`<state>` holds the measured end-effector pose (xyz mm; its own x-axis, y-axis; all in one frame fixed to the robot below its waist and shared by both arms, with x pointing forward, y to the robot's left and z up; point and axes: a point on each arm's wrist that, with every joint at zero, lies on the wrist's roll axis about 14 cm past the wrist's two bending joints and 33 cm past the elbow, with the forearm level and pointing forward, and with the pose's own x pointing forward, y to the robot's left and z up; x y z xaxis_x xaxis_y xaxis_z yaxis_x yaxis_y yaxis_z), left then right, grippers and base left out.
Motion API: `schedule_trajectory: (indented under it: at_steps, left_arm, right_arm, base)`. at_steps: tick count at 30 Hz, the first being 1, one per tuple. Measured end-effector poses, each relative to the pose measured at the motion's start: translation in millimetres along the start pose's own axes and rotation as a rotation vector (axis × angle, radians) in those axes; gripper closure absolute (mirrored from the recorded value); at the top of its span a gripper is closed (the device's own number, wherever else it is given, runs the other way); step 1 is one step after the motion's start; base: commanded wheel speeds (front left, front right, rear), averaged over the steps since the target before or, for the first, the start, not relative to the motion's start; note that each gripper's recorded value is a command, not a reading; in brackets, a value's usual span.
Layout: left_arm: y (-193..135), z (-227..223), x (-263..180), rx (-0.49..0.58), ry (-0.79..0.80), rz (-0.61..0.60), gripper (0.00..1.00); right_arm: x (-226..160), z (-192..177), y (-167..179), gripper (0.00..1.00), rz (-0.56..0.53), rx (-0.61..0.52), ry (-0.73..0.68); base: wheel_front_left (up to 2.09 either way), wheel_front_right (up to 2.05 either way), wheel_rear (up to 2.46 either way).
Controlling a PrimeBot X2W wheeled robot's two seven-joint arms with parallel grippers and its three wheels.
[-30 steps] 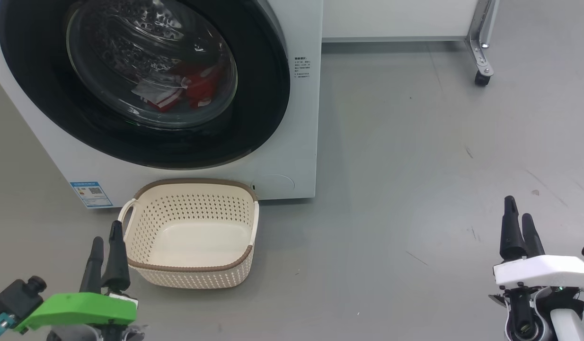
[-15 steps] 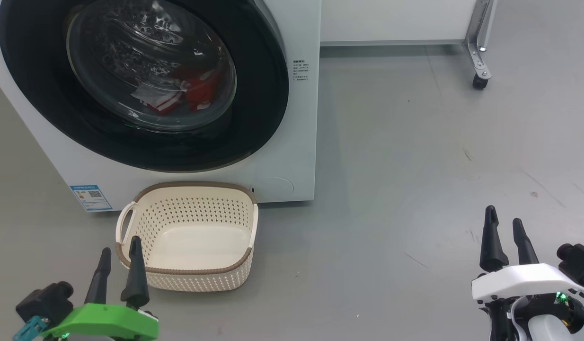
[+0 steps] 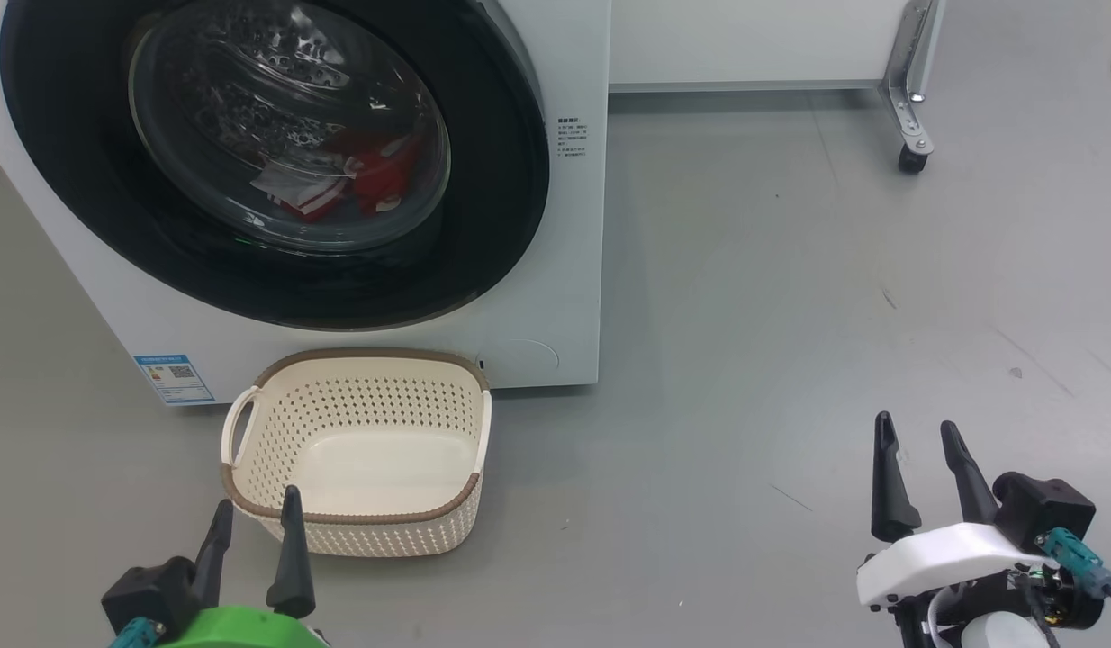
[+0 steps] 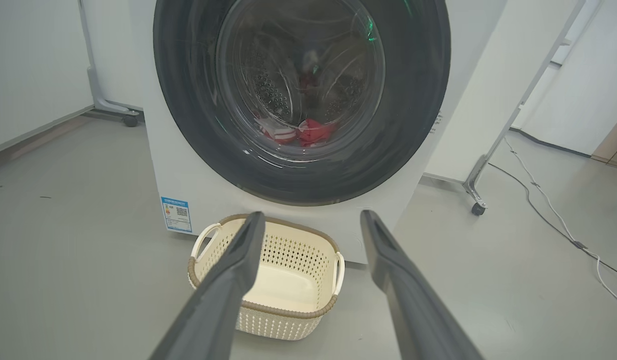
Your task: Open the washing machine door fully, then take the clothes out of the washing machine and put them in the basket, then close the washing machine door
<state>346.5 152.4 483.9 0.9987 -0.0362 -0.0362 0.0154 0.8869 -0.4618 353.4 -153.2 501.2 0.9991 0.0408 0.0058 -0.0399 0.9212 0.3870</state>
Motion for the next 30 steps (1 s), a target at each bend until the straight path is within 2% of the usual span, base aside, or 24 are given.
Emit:
schedule_trajectory:
  at_steps: [8, 17, 21, 30]
  left_arm:
    - [3, -15, -7, 0.137, 0.035, 0.014, 0.00]
    - [5, -21, -10, 0.242, 0.038, 0.016, 0.00]
    - [4, -22, -10, 0.285, 0.031, 0.012, 0.00]
    - [8, -27, -11, 0.290, 0.048, 0.022, 0.00]
  right_arm:
    - [-3, -12, 13, 0.00, 0.055, -0.146, 0.030]
    - [-4, -12, 21, 0.00, 0.076, -0.233, 0.005]
    - [-4, -10, 23, 0.00, 0.079, -0.253, -0.012]
    - [-5, -14, 21, 0.00, 0.067, -0.240, -0.002]
  base:
    - [0.00, 0.00, 0.00]
    - [0.00, 0.00, 0.00]
    - [0.00, 0.00, 0.00]
    - [0.00, 0.00, 0.00]
